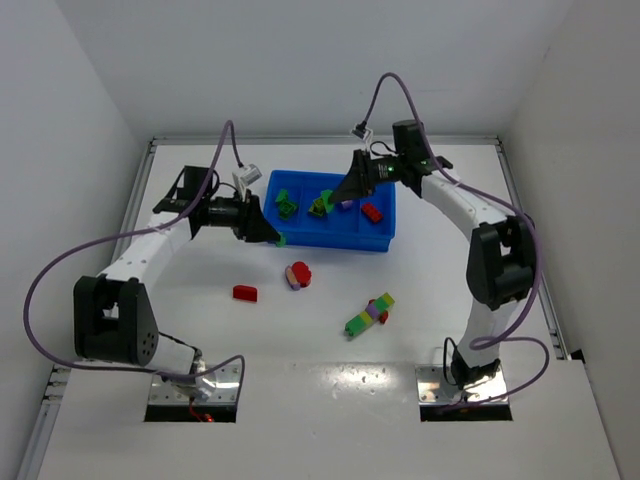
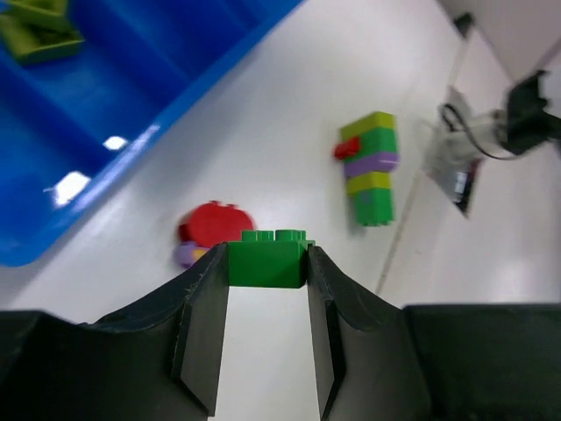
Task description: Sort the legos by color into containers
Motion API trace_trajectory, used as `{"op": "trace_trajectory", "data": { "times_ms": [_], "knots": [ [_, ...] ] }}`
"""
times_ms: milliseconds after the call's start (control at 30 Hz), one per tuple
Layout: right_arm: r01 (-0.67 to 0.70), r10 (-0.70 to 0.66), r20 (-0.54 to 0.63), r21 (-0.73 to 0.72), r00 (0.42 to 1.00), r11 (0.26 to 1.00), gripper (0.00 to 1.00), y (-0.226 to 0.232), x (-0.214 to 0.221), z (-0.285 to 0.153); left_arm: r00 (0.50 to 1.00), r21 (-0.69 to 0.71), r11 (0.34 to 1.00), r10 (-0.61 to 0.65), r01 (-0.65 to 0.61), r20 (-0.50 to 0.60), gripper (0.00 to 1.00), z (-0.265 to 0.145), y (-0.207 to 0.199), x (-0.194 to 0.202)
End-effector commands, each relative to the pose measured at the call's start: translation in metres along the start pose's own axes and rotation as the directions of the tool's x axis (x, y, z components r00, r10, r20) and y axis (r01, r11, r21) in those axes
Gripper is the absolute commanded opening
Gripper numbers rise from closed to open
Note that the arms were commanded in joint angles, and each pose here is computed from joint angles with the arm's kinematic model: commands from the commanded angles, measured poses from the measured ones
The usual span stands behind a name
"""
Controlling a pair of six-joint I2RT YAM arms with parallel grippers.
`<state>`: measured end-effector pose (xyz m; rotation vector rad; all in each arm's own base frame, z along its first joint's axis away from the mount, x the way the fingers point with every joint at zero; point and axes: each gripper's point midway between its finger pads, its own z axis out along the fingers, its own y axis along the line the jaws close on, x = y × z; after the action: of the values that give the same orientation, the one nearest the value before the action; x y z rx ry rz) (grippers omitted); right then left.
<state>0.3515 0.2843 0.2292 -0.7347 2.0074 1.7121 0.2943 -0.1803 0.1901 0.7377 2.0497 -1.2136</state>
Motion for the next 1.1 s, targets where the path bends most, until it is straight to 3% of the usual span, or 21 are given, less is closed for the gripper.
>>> {"op": "trace_trajectory", "data": {
  "times_ms": [0, 100, 267, 700, 767, 800, 867, 1000, 1067],
  "knots": [
    [0.065, -0.066, 0.017, 0.074, 0.998, 0.995, 0.03, -0.011, -0.018, 0.008, 0.994, -0.222, 0.971, 0.099, -0.086, 0.049, 0.25, -0.008, 0.042, -0.035],
    [0.089, -0.091, -0.002, 0.197, 0.996, 0.976, 0.03, -0.030, -0.023, 0.013, 0.988, -0.359, 0.929, 0.126, -0.088, 0.083, 0.25, -0.013, 0.072, -0.063],
    [0.115, -0.130, 0.018, 0.360, 0.991, 0.926, 0.03, -0.055, -0.037, 0.009, 0.989, -0.464, 0.883, 0.126, -0.075, 0.079, 0.36, -0.005, 0.103, -0.083],
    [0.169, -0.202, 0.026, 0.448, 0.979, 0.878, 0.03, -0.072, -0.068, 0.019, 0.998, -0.443, 0.896, 0.039, -0.016, 0.044, 0.39, 0.046, 0.144, -0.071],
    [0.158, -0.189, 0.022, 0.457, 0.982, 0.875, 0.03, -0.081, -0.067, 0.020, 0.999, -0.452, 0.892, 0.019, 0.003, 0.045, 0.49, 0.047, 0.148, -0.068],
    [0.176, -0.212, 0.023, 0.475, 0.977, 0.862, 0.04, -0.084, -0.074, 0.019, 0.999, -0.452, 0.892, 0.019, 0.003, 0.045, 0.68, 0.047, 0.148, -0.068],
    [0.187, -0.219, 0.012, 0.480, 0.976, 0.857, 0.04, -0.091, -0.077, 0.026, 0.999, -0.461, 0.887, 0.010, 0.014, 0.050, 0.80, 0.046, 0.149, -0.068],
    [0.191, -0.222, 0.007, 0.481, 0.975, 0.855, 0.04, -0.103, -0.083, 0.036, 0.989, -0.444, 0.895, 0.022, 0.045, 0.145, 0.96, 0.032, 0.139, -0.087],
    [0.213, -0.250, 0.013, 0.481, 0.968, 0.851, 0.04, -0.106, -0.089, 0.043, 0.978, -0.449, 0.892, 0.055, 0.042, 0.200, 0.99, 0.016, 0.124, -0.106]
  ]
}}
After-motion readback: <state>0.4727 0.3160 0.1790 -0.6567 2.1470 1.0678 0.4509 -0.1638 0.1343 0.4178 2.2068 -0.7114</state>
